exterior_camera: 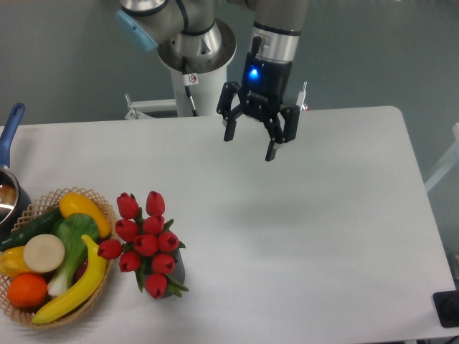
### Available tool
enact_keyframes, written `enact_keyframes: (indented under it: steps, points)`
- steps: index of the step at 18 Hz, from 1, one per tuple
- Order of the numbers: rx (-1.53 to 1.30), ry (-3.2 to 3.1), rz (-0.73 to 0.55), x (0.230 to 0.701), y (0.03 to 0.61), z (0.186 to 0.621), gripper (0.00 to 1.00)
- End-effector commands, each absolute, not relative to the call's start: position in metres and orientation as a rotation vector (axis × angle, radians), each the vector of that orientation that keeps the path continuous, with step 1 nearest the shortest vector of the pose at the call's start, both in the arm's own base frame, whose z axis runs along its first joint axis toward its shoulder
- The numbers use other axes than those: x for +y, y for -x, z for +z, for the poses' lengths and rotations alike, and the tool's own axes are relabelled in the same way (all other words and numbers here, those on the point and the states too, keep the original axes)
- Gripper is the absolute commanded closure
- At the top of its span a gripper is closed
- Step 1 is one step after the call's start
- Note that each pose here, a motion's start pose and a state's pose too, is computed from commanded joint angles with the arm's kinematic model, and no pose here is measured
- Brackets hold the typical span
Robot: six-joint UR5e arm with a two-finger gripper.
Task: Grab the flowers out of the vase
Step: 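Move the open gripper toward the red tulips in the grey vase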
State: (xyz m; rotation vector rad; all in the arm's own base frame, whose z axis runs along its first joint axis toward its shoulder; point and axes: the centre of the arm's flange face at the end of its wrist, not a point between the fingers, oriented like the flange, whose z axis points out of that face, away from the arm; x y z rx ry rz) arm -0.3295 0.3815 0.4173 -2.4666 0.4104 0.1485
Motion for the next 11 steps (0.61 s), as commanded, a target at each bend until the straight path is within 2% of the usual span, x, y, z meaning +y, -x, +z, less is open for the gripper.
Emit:
enact_keyframes:
  steps: [4, 9, 11]
  points:
    - [0.424, 2.434, 0.078, 0.395, 0.323, 0.407, 0.00]
    - [0.399, 2.263, -0.132, 0.419, 0.328, 0.379, 0.00]
    - [0.390, 2.246, -0.171, 0.424, 0.330, 0.368, 0.00]
